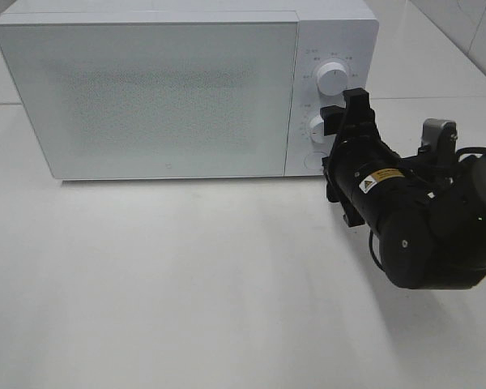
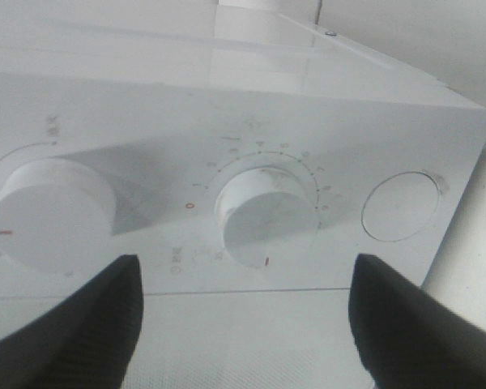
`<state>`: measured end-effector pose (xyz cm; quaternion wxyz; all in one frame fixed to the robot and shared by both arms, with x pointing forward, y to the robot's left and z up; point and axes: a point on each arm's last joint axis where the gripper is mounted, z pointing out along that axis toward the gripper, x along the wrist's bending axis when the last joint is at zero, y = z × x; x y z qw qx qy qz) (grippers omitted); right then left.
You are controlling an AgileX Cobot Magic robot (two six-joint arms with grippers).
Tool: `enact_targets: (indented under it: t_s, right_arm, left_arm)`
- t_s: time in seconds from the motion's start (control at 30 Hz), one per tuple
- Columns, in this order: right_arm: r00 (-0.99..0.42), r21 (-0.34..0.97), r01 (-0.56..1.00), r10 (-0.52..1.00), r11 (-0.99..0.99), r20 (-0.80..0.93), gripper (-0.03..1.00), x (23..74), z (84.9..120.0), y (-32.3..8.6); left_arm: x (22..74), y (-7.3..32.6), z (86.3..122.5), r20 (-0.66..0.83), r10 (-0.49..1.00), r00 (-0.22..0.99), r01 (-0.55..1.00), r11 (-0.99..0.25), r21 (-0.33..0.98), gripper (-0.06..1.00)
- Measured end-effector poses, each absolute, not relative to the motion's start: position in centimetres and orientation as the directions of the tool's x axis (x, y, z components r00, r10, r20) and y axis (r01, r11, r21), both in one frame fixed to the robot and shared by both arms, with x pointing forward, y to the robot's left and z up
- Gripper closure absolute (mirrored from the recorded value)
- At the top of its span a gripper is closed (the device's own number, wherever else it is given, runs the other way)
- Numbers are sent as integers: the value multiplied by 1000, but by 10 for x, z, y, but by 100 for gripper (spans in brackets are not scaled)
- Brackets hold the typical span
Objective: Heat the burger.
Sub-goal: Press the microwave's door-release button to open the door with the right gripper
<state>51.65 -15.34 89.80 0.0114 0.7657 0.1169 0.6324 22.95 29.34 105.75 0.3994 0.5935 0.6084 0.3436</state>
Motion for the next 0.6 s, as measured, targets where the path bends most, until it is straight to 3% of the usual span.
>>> enact_targets:
  t_s: [0.13,0.27,0.3,0.43,0.6]
  right_arm:
    - [176,255,220,296,-942,939,27,509,905,-155]
    - [172,455,373,543,-808,822,27,500,917,-153]
    - [172,455,373,543,-808,822,27,500,917,-153]
    - [129,599,534,758,-597,640,27,490,923,-153]
    - [19,635,702,900,-322,436,27,489,930,-156]
  left_arm:
    - [229,293,1057,-78,997,24,448,59,892,-2]
    - [229,293,1057,-78,997,24,448,59,892,-2]
    - [229,293,1057,-78,997,24,448,59,892,-2]
    - [229,293,1057,-78,997,24,448,59,892,-2]
    - [229,293,1057,-78,997,24,448,59,892,-2]
